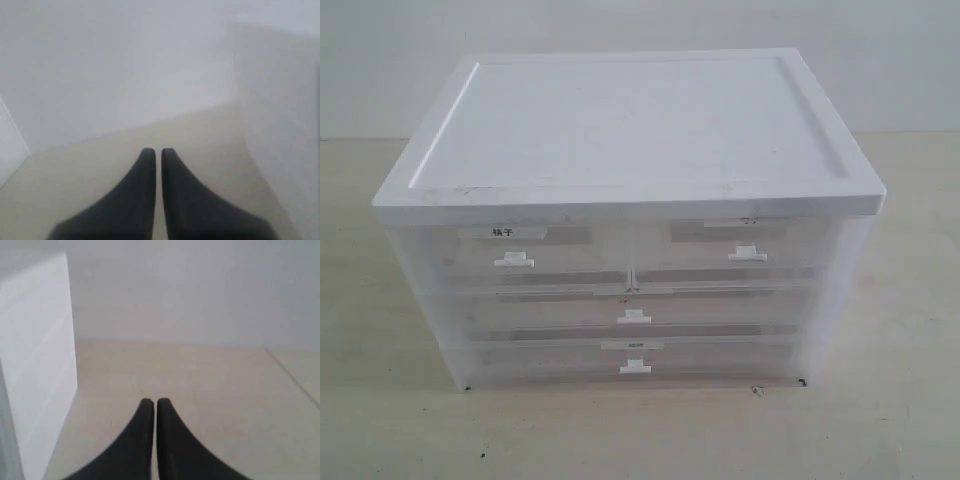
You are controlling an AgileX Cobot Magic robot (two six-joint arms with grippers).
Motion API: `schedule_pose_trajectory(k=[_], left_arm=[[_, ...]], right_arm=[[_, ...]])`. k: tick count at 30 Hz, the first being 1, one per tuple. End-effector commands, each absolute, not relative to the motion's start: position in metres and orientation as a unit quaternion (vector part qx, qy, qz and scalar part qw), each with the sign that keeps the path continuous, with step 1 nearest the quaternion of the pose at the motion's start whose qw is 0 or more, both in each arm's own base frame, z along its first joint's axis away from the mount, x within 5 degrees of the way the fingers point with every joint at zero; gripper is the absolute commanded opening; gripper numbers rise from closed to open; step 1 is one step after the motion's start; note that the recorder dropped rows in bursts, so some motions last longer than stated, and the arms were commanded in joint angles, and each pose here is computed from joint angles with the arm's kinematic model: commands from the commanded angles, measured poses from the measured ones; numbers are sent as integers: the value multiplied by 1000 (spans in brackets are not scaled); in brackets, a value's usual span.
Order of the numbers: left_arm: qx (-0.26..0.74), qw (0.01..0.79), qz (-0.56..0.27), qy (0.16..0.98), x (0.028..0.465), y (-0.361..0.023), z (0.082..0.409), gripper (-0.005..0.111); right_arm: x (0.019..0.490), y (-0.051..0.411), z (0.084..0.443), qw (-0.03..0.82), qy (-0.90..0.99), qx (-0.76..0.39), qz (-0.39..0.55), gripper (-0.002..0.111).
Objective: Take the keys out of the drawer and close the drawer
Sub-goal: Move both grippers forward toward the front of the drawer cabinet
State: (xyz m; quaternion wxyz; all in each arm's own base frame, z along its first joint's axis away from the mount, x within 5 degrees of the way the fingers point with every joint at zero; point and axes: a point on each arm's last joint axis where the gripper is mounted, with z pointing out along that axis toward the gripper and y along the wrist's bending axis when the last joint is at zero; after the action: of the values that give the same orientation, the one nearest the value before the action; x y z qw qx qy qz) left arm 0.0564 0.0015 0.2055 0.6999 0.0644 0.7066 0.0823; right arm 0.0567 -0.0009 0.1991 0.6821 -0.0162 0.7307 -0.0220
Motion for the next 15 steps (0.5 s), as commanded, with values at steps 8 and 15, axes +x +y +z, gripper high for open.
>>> schedule_pose_trajectory(k=[8,15], left_arm=[[-68,835,-168,520,47,-6,246,5],[216,764,-259,550,61,-56,275,5]], right_arm=[[44,3,251,845,490,96,193,0],[49,17,286,837,504,14,213,0]])
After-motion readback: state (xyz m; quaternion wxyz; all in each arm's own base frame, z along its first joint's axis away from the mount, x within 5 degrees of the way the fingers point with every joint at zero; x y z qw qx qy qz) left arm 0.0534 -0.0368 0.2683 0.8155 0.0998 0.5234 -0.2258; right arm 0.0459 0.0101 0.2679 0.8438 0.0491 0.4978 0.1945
